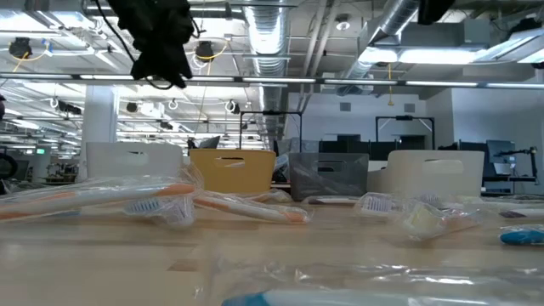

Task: Pick & Place Toothbrushes
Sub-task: Put the orange toothbrush into the right white bin

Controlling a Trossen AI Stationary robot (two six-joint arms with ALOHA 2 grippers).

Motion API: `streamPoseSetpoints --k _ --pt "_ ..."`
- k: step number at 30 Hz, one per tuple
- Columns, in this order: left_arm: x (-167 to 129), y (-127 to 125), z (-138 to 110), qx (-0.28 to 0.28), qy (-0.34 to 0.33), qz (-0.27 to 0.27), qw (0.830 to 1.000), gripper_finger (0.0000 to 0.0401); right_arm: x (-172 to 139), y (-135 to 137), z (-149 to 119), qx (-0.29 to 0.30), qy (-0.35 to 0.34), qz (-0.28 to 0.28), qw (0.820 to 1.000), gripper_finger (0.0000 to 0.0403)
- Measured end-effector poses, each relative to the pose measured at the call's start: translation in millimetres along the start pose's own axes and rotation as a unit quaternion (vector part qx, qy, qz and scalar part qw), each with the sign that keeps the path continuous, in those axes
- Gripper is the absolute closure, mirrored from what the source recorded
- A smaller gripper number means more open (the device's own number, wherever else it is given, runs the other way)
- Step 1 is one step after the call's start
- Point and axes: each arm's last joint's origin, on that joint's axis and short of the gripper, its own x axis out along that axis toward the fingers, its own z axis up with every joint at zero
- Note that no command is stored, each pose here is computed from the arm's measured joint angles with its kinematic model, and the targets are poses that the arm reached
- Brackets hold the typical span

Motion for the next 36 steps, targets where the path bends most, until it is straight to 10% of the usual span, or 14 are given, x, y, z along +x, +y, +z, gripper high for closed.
streamPoseSetpoints --k 16,36 --pt "24.8 -29.8 -35.3 0.079 0.019 -0.064 0.995 0.0274 4.0 11.6 12.0 -0.1 -0.016 0.086 0.991 0.0174" --pt "10.8 -97.1 -70.8 0.18 -0.057 -0.195 0.962 0.0274 60.8 67.6 6.3 -0.22 0.019 0.052 0.974 0.0202"
